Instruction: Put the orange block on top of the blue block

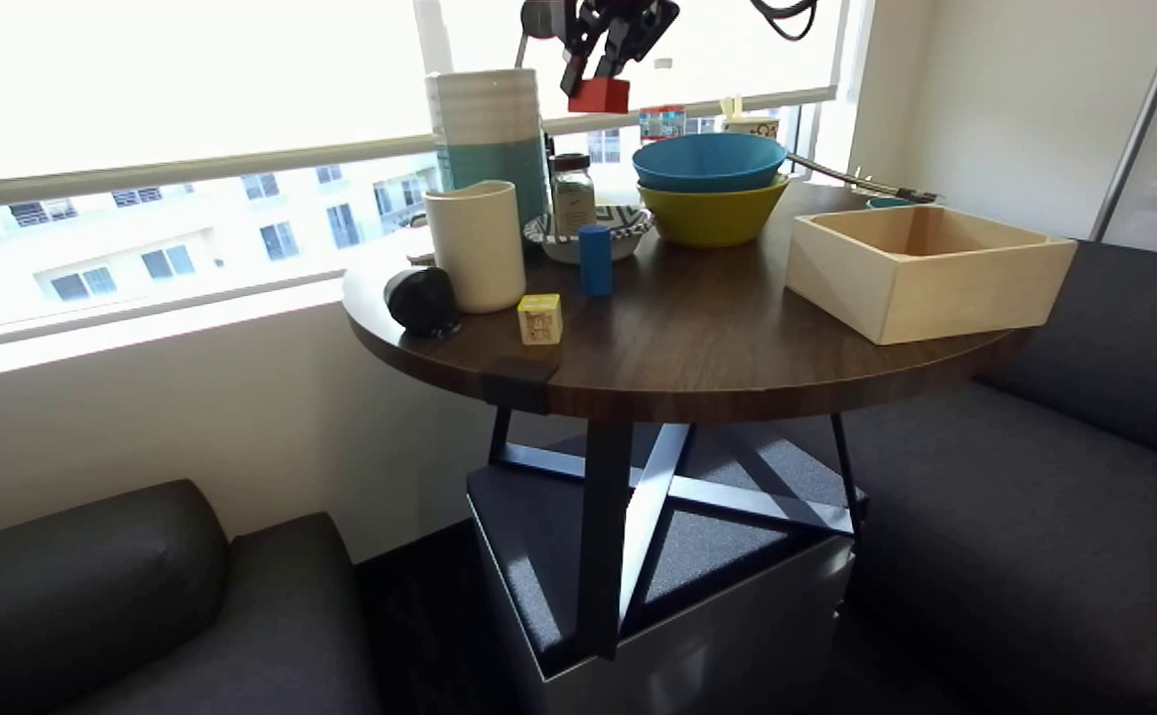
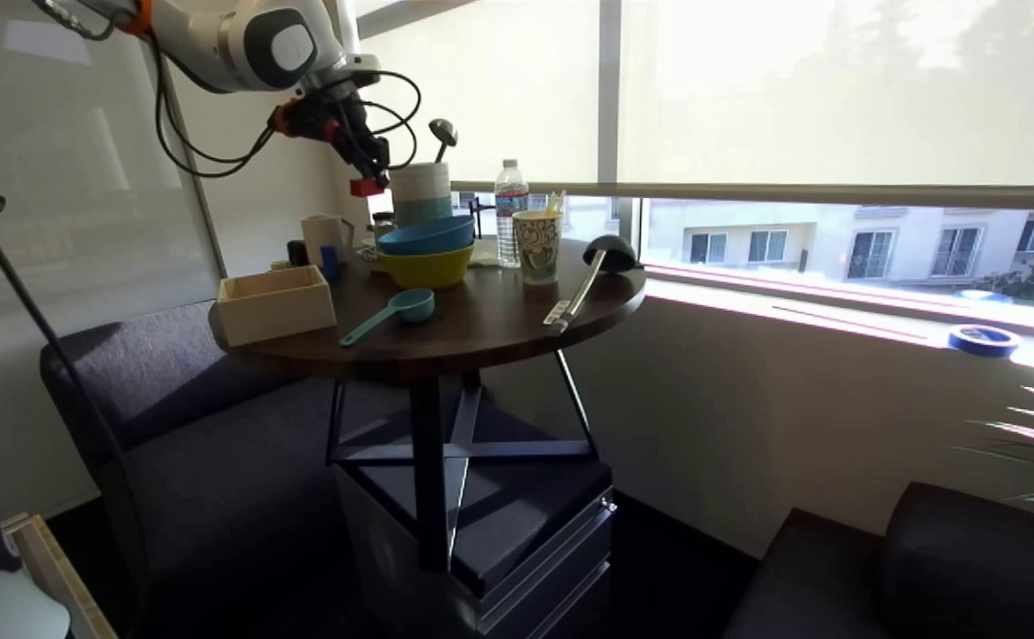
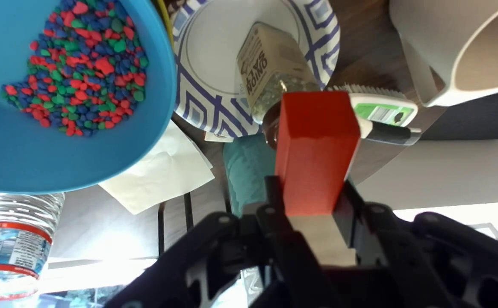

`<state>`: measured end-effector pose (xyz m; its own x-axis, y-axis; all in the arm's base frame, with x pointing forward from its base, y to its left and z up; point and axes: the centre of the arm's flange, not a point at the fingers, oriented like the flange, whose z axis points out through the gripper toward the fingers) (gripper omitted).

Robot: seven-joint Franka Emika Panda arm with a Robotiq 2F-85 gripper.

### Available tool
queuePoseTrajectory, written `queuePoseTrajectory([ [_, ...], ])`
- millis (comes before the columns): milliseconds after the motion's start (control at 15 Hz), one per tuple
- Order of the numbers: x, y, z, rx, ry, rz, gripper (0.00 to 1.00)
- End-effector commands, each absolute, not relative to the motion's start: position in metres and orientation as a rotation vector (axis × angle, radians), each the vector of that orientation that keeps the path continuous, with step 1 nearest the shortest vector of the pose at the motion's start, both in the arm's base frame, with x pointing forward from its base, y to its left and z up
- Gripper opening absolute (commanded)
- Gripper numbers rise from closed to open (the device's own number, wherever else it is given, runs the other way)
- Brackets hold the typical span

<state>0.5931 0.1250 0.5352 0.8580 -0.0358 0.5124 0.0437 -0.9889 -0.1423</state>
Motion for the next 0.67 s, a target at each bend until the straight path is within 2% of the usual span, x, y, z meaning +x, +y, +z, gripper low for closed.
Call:
queuePoseTrajectory([
  [0, 0.548, 0.135, 0.532, -2.880, -0.111, -0.790, 0.08],
  [600, 0.527, 0.185, 0.497, -2.961, -0.362, -0.717, 0.08],
])
